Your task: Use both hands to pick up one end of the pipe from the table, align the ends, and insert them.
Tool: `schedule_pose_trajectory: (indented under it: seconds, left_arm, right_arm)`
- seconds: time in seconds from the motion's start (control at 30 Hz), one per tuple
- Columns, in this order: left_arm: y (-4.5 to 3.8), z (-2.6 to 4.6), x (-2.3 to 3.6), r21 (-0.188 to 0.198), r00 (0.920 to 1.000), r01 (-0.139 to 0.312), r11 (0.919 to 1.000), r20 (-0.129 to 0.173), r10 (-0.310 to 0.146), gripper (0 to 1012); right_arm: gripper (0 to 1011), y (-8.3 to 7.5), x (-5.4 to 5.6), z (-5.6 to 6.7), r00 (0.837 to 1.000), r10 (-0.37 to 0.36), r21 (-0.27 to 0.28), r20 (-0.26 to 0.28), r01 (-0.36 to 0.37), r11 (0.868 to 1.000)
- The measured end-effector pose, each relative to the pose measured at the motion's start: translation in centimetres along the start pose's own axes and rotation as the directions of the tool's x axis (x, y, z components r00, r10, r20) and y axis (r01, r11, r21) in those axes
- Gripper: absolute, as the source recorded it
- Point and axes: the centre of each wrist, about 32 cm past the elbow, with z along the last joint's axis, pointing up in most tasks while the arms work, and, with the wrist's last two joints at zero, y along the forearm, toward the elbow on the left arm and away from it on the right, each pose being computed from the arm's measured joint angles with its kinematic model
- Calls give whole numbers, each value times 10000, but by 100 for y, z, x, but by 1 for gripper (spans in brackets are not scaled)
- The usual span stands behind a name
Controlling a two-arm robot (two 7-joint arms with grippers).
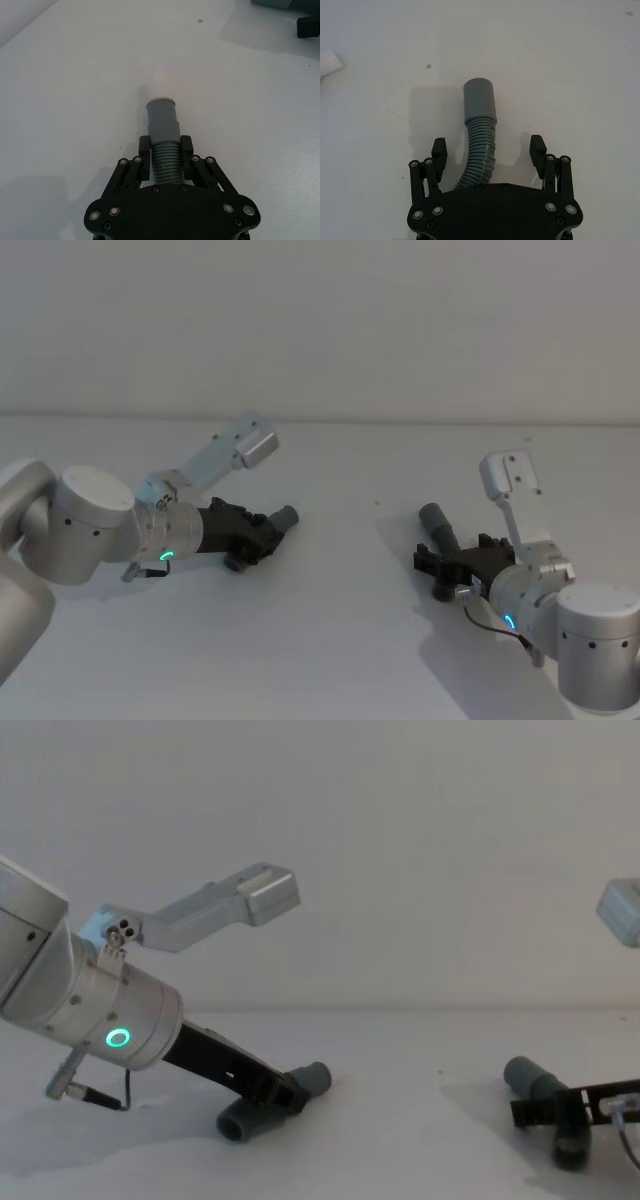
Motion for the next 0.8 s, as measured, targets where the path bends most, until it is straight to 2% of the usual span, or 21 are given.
schedule_pose_trajectory:
  seconds: [0.13,0.27,0.8]
  left_arm:
    - [0,0,0,0,10000,0,10000,0,0,338]
    - [0,0,0,0,10000,1,10000,-1,-1,338]
    - [0,0,0,1,10000,-1,10000,0,1,338]
  right_arm:
    - [993,10,-8,12,9999,-4,-37,-102,4,10000]
    - [917,18,-14,22,9998,-12,-64,-179,11,10000]
    - [439,32,-19,38,9995,-54,-130,-326,50,9999]
